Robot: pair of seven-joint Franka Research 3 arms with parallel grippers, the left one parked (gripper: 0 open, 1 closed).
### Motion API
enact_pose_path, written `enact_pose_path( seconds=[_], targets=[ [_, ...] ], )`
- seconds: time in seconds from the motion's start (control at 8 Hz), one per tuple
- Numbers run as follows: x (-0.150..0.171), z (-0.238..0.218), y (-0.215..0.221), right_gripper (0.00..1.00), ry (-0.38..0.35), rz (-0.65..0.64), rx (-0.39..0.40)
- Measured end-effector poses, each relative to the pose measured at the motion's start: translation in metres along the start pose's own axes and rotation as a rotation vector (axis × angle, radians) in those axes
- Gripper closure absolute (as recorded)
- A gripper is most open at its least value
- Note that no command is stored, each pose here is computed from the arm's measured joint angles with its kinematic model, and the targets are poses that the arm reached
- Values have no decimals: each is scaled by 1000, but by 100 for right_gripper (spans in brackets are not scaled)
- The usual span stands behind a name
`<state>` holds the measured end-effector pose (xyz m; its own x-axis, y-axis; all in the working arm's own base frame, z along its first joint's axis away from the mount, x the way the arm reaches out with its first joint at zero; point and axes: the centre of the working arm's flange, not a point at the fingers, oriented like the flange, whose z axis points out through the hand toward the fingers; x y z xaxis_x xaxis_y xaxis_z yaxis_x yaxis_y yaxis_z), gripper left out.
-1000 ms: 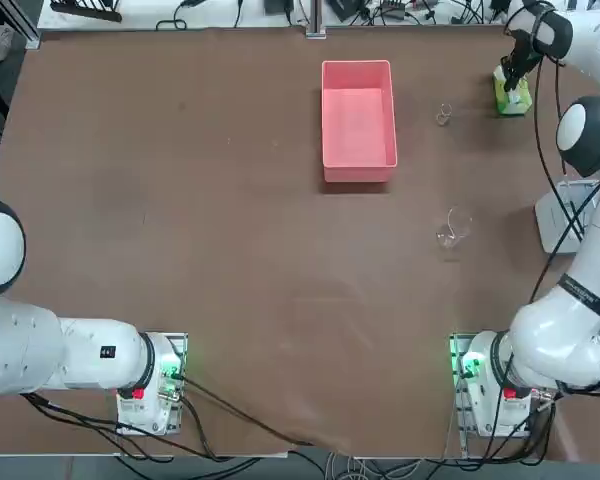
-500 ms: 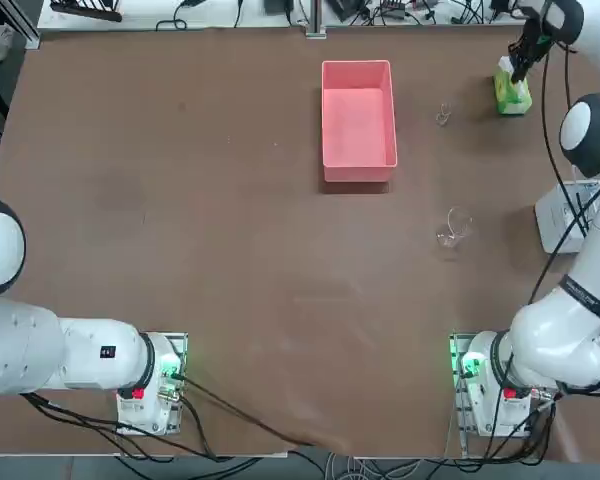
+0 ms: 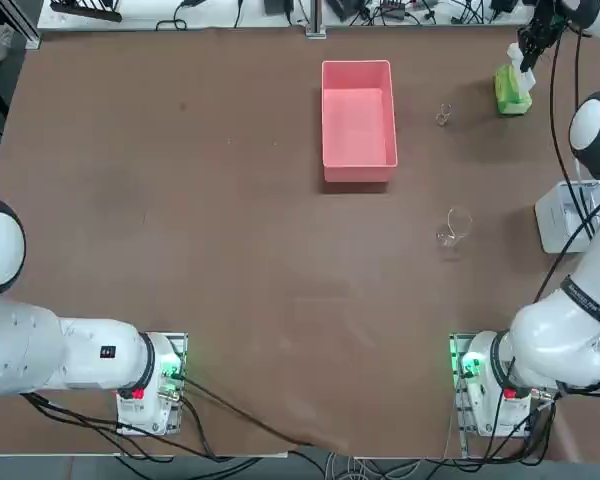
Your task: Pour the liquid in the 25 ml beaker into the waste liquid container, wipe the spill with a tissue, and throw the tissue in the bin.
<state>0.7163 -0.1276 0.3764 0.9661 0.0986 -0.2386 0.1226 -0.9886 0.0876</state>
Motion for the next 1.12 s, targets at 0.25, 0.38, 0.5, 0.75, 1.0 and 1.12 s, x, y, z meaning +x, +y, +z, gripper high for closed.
enact_pose_path(
  seconds=[0.25,0.38,0.5,0.75,1.0,1.12],
  targets=[
    [-11,-21,-18,98,-23,-19,59],
    [-17,-33,-26,98,-19,-24,106],
    [-23,-44,-32,98,-18,-29,145],
    [-23,-56,-64,98,-16,-88,204],
    [-18,-66,-114,98,9,-188,309],
    [-17,-69,-131,98,27,-242,402]
  ],
)
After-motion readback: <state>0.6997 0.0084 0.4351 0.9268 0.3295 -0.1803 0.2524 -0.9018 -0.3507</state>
